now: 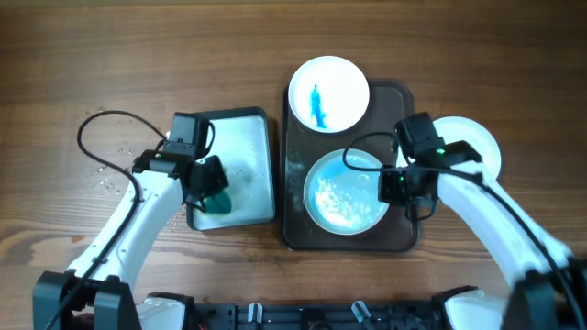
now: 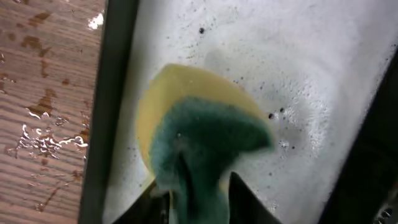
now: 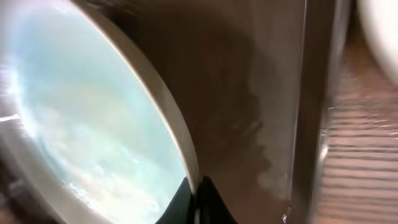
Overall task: Clean dirty plates on tray and stack at the side
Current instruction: 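Return the sponge to the soapy tray with the left gripper, then lift the cleaned plate with the right gripper and carry it right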
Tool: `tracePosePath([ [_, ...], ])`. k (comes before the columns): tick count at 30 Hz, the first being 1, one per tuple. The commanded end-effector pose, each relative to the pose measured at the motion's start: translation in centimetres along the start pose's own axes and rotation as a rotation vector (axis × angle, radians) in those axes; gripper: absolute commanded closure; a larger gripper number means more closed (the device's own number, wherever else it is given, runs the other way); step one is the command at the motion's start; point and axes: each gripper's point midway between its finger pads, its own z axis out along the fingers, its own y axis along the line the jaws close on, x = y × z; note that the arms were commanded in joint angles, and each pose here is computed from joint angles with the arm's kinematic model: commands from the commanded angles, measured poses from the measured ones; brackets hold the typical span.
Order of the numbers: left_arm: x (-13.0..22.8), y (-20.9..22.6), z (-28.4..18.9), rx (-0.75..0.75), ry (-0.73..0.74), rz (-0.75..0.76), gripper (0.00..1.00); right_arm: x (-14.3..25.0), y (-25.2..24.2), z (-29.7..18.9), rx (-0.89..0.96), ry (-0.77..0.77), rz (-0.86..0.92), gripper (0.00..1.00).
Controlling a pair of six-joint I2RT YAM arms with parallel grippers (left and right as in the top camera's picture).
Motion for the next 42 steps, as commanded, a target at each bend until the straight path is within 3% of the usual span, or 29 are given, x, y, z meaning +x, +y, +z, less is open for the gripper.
tracePosePath([
  [1, -1.4, -0.7, -1.8, 0.093, -0.029, -0.039, 0.48, -3.1, 2.5, -6.8, 0.048, -0.223, -0.138, 0.96],
  [5, -3.6, -1.0, -6.1, 0.213, -0.085, -0.096, 0.20, -4.9, 6.6, -9.6, 0.060, -0.321, -0.248, 0.96],
  [6, -4.1, -1.0, -7.7, 0.244, -0.107, -0.112, 0.07, -5.6, 7.9, -9.6, 0.051, -0.341, -0.270, 0.96],
  [7, -4.5, -0.8, -9.1, 0.267, -0.129, -0.128, 0.00, -6.2, 9.2, -9.4, 0.045, -0.353, -0.288, 0.96],
  [11, -5.0, 0.5, -13.6, 0.306, -0.243, -0.169, 0.00, -8.6, 15.1, -7.9, 0.009, -0.406, -0.363, 0.96],
  [16, -4.1, 1.7, -16.1, 0.281, -0.329, -0.175, 0.00, -10.3, 18.8, -8.6, 0.120, -0.633, -0.359, 0.96],
  [25, -3.3, 2.0, -15.8, 0.264, -0.300, -0.182, 0.00, -5.8, 23.3, -15.1, 0.444, -1.021, -0.597, 0.96],
  [32, -3.3, 2.0, -15.8, 0.264, -0.300, -0.182, 0.00, -3.5, 25.0, -17.4, 0.537, -1.124, -0.688, 0.96],
  [42, -3.3, 2.0, -15.8, 0.264, -0.300, -0.182, 0.00, -3.7, 26.7, -19.4, 0.559, -1.194, -0.721, 0.96],
])
